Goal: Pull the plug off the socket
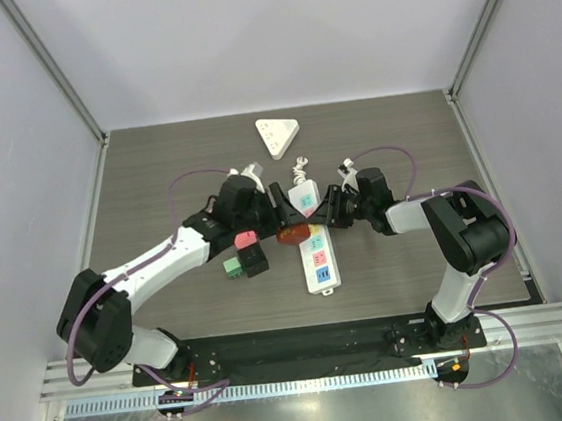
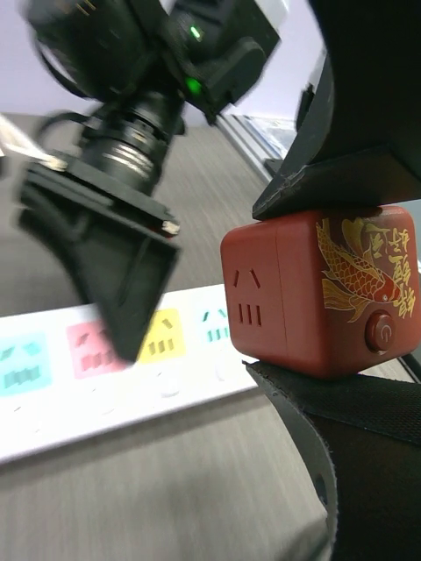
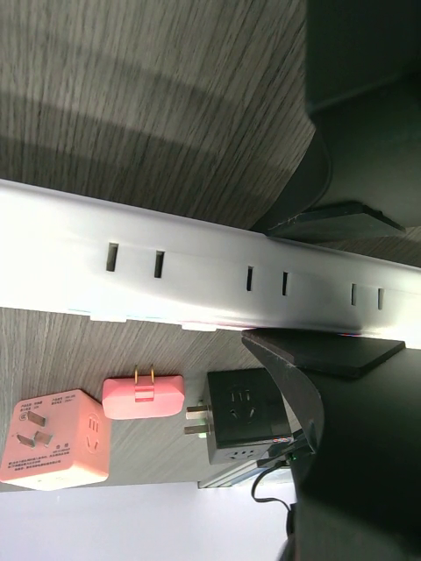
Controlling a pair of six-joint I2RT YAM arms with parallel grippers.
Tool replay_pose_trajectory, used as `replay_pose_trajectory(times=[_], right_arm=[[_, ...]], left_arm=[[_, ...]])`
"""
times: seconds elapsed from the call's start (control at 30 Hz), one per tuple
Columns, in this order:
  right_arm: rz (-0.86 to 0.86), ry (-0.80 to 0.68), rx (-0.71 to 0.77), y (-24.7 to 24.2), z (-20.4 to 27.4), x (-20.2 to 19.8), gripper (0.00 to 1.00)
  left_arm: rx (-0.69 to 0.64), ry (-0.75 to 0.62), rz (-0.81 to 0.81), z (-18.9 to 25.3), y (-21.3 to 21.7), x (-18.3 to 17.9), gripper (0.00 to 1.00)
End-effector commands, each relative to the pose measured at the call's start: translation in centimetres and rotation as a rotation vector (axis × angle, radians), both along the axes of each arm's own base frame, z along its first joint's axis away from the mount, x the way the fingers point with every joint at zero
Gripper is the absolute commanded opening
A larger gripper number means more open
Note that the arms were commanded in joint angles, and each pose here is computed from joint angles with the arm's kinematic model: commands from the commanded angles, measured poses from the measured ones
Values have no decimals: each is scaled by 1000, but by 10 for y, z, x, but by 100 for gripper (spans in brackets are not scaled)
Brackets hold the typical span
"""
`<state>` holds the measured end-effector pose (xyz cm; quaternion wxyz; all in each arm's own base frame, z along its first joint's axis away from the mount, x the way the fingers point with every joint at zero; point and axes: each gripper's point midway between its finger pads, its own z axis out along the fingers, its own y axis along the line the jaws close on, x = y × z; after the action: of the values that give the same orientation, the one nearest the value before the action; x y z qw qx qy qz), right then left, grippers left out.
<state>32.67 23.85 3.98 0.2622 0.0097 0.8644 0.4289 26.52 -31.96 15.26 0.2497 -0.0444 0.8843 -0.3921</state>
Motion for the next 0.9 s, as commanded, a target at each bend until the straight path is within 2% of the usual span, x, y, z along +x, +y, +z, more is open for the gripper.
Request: replay_pose_trajectory(times=[0.0,0.03,0.3,0.53,0.7,0.87], right_arm=[[-20,34,-188,-27,-42,-12,1],[-19,33,-189,-27,-42,-12,1],[-16,32,-179,-25,-40,-12,1],[-12,29,-173,-25,-39,-13,1],[-11,31,-168,-24,-38,-13,1],[-9,30,-165,-23,-38,-13,1]], left_arm=[[-66,-107,71,50,32,30,0],[-68,-116,69,54,33,29,0],[-112,-200,386,88,129,89,0],[-172,-175,652,73,208,130,0],[-156,-147,710,42,242,166,0],[-166,-182,681,24,239,185,0]])
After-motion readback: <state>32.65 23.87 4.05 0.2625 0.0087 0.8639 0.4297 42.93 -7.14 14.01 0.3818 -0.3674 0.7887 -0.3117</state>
